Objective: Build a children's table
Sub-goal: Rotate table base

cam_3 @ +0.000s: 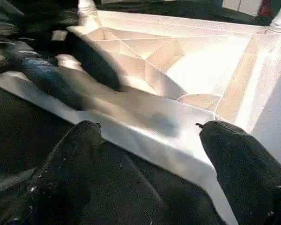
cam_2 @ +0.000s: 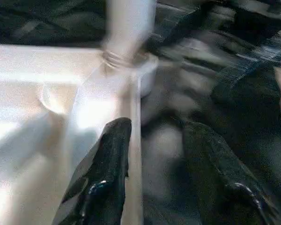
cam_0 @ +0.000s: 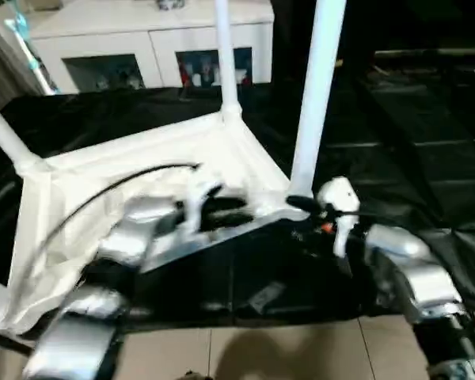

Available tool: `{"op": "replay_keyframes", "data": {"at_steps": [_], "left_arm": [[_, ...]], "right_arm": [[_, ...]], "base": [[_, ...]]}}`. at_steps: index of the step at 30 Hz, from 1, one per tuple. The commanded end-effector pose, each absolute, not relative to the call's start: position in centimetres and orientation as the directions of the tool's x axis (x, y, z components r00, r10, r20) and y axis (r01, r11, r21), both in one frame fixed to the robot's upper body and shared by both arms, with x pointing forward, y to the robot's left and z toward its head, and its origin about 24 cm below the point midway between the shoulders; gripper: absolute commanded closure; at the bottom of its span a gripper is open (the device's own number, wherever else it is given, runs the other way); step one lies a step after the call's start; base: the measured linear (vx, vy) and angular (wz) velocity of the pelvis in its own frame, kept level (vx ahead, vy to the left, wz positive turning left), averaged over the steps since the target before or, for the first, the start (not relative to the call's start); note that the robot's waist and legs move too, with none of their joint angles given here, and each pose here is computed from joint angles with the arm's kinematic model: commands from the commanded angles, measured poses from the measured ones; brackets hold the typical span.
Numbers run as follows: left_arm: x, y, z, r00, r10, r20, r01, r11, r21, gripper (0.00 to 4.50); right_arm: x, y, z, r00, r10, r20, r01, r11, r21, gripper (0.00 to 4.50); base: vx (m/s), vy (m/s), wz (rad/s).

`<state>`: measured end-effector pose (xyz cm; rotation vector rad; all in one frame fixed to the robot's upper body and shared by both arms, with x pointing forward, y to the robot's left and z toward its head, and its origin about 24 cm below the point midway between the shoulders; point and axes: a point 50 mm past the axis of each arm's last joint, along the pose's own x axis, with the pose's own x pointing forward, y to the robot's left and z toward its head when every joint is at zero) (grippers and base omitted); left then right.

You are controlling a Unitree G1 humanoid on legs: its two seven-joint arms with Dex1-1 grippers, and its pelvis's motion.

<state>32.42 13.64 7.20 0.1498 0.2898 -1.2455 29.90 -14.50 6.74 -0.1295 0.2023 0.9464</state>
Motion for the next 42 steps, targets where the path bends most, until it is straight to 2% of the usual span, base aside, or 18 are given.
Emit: {"op": "replay_keyframes", "data": {"at_steps": [1,3,8,9,13,18,21,29,36,42], "left_arm": [[31.4,14.0,8.2,0.237,-0.915,-0.326,0.965,0.26,-0.029,2.14],[30.9,14.2,7.8,0.257,-0.89,-0.376,0.96,0.281,-0.008,2.04],[30.0,14.1,7.5,0.301,-0.861,-0.409,0.943,0.332,-0.003,1.57],[29.7,14.0,7.7,0.327,-0.853,-0.408,0.934,0.357,0.001,1.36],[28.5,14.5,7.4,0.353,-0.818,-0.454,0.921,0.389,0.014,1.22],[27.5,16.3,6.2,0.34,-0.745,-0.574,0.911,0.412,0.005,1.22],[27.0,16.7,6.0,0.327,-0.712,-0.621,0.909,0.417,0.002,1.22],[26.2,16.8,5.5,0.29,-0.682,-0.671,0.903,0.427,-0.043,1.22],[27.6,17.2,5.8,0.41,-0.624,-0.665,0.864,0.5,0.064,1.22],[28.7,16.9,6.6,0.474,-0.617,-0.628,0.842,0.527,0.118,1.22]], "right_arm": [[30.4,-13.4,7.1,0.556,0.803,-0.216,-0.825,0.564,-0.026,0.74],[30.3,-12.5,7.2,0.536,0.819,-0.205,-0.839,0.544,-0.024,0.74],[30.4,-11.3,7.2,0.532,0.824,-0.195,-0.843,0.538,-0.028,0.74],[30.6,-10.9,7.3,0.539,0.821,-0.189,-0.838,0.544,-0.03,0.74],[31.7,-10.0,7.5,0.622,0.766,-0.161,-0.78,0.625,-0.04,0.74],[33.3,-10.1,7.9,0.729,0.673,-0.127,-0.682,0.731,-0.037,0.74],[33.7,-10.2,8.1,0.757,0.643,-0.115,-0.649,0.76,-0.032,0.74],[35.1,-11.7,8.2,0.852,0.513,-0.104,-0.519,0.854,-0.035,0.74],[36.3,-14.7,8.5,0.925,0.362,-0.114,-0.371,0.926,-0.072,0.74],[37.2,-18.3,9.4,0.967,0.237,-0.095,-0.246,0.964,-0.1,0.74]], "base": [[0.0,0.0,0.0],[0.0,0.0,0.0],[0.0,0.0,0.0],[0.0,0.0,0.0],[0.0,0.0,0.0],[0.0,0.0,0.0],[0.0,0.0,0.0],[0.0,0.0,0.0],[0.0,0.0,0.0],[0.0,0.0,0.0]]}}
